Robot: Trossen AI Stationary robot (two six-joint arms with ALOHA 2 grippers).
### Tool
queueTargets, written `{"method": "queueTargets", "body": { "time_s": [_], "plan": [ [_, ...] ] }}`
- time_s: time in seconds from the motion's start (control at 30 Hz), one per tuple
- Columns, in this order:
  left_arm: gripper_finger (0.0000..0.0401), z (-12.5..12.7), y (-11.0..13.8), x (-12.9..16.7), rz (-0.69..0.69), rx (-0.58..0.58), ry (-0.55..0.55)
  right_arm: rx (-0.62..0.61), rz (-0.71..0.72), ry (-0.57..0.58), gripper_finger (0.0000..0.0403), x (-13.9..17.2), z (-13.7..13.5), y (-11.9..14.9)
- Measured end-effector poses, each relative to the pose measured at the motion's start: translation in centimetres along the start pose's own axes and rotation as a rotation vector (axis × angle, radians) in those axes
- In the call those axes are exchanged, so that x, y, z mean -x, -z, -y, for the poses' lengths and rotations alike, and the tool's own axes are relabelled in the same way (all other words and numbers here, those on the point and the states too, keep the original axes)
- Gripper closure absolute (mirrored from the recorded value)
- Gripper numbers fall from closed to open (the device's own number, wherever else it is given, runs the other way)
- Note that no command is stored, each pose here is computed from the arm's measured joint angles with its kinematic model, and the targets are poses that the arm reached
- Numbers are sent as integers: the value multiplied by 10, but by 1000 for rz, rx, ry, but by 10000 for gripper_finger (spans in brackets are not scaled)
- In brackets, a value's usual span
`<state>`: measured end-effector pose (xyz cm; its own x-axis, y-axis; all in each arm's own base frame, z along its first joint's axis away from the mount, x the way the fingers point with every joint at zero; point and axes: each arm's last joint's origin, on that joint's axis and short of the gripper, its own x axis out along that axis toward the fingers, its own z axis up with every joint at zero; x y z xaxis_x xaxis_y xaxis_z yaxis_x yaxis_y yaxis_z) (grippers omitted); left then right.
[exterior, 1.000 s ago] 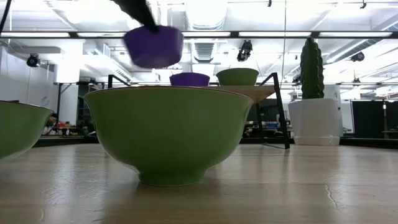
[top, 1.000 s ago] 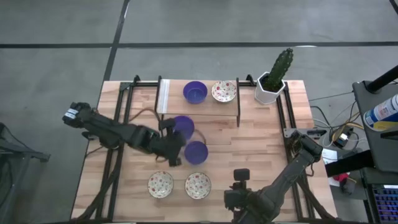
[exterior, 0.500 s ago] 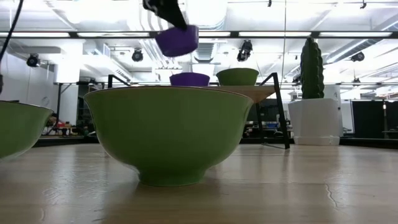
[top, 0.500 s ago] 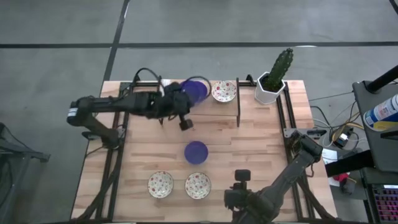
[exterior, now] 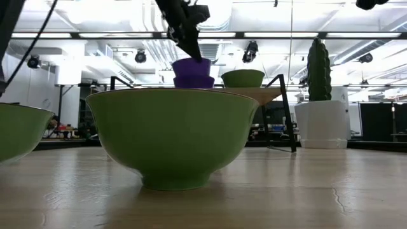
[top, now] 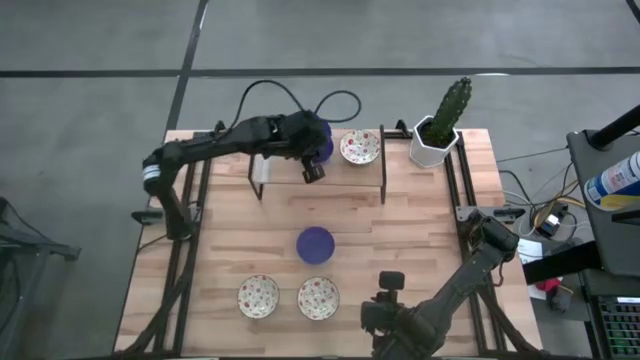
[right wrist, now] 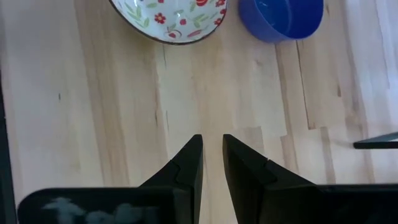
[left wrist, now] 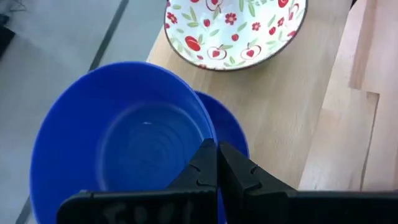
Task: Pick & Place Mini bowls
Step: Stack the left blue bowl on the blue bowl on the shelf
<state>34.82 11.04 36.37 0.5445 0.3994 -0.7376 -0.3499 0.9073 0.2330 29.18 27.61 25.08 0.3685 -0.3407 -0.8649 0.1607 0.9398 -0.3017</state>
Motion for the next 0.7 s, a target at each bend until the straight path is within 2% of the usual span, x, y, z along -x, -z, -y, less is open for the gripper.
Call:
{"method": "queueTargets", "body": {
  "time_s": [0.3, 0.4, 0.7],
  "plan": [
    [401, 5, -6, -25, -115, -26, 33, -37, -17, 19, 344, -7, -2, 8],
    [401, 5, -5, -26, -123, -26, 32, -36, -17, 18, 344, -7, -3, 8],
    [389, 3, -4, -19, -125, 93, 25, -39, -5, 4, 344, -3, -3, 6]
  ]
}}
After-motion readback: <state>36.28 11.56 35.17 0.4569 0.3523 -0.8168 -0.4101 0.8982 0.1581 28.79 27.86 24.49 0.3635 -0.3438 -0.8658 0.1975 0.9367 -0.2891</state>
